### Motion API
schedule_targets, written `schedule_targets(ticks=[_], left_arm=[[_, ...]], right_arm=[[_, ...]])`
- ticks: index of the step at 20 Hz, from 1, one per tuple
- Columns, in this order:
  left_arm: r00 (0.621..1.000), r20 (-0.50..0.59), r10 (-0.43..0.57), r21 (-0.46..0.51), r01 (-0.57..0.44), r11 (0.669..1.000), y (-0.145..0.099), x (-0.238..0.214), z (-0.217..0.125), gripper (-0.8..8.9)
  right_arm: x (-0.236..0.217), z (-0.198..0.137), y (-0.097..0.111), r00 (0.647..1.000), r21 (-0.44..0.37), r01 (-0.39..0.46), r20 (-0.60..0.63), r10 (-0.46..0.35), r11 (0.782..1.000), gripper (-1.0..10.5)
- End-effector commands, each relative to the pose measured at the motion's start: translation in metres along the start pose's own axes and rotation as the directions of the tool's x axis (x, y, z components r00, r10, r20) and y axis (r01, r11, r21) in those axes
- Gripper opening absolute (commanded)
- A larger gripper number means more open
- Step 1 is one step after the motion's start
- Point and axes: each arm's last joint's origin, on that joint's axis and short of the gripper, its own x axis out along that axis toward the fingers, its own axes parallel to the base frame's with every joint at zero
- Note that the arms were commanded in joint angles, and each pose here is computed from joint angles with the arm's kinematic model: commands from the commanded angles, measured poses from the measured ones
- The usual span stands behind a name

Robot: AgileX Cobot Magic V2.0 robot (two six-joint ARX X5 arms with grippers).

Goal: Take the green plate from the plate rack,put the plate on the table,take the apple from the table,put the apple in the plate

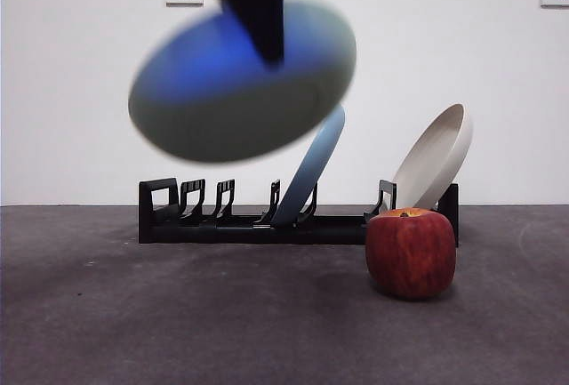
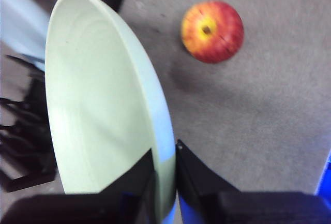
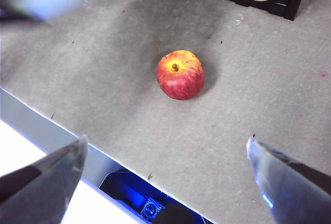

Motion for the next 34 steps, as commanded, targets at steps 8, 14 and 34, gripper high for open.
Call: schedule_targets(ticks=[8, 14, 34], left_arm=[[0.996, -0.011, 0.088, 0.148, -0.085, 0.985, -0.070, 0.087, -0.063, -0.06], [0.995, -0.038, 0.088, 0.206, -0.078, 0.975, -0.083, 0.116, -0.065, -0.07], [0.997, 0.038, 0.062, 0.007, -0.062, 0.998, -0.037, 0.037, -0.018, 3.23]], right_arm=[[-0.001, 0.001, 0.001, 1.000, -0.002, -0.002, 0.008, 0.002, 1.000, 6.6], [-0.001, 0.001, 0.001, 1.000, 0.002, -0.002, 0.007, 0.002, 1.000, 6.6], [0.016, 0.013, -0.005, 0.999, 0.006, -0.030, -0.016, 0.030, 1.000, 6.6]])
